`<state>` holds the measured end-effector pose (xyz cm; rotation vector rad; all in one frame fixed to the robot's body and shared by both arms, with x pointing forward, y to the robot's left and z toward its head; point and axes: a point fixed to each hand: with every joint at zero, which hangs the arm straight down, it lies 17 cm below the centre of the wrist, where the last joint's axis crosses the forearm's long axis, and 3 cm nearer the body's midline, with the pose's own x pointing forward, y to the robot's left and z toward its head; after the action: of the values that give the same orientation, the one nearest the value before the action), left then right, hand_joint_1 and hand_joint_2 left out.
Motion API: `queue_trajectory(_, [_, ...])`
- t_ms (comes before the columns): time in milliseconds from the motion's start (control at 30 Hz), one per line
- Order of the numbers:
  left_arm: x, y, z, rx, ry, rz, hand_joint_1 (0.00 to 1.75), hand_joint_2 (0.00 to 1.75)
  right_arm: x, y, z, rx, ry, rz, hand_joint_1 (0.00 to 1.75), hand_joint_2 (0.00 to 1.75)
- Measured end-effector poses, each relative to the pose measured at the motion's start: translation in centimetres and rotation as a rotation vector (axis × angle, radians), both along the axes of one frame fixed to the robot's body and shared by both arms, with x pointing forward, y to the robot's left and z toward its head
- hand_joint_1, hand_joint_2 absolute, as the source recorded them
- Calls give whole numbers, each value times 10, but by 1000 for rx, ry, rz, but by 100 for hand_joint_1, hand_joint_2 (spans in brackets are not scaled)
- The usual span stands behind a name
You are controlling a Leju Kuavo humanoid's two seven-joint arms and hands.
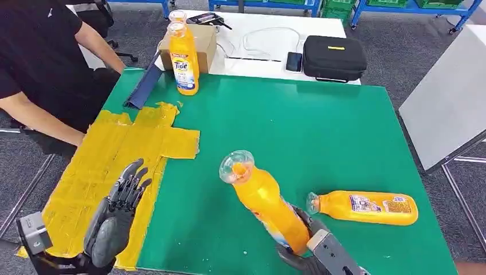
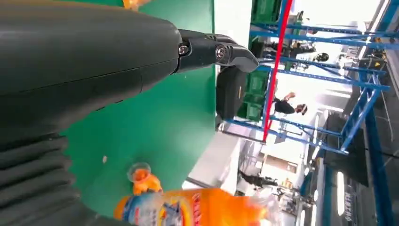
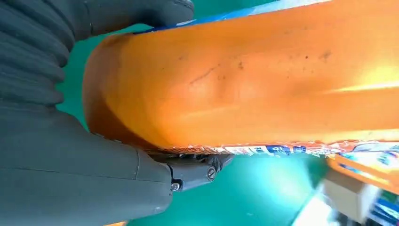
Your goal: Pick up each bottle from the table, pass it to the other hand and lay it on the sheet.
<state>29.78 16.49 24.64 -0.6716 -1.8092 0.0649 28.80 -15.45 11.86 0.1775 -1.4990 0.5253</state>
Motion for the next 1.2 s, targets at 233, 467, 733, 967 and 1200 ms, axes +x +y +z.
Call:
queue_trajectory(233, [5,-12,18,-84,-14,-49,0,175,23,23,19,30,-49,30,175,175])
queue_trajectory(467, [5,-34,36,-139,-54,-102,0,175,57,59,45,-15,-158,66,175,175])
queue_trajectory(733, [6,-38,47,-162,-94,-99,0,175,75,88,56,-13,-192,100,175,175])
queue_trajectory(967, [7,-40,50,-162,-99,-101,0,175,77,95,50,-26,-183,118,175,175])
queue_trajectory(1200, [7,-40,50,-162,-100,-100,0,175,78,97,44,-30,-170,121,175,175])
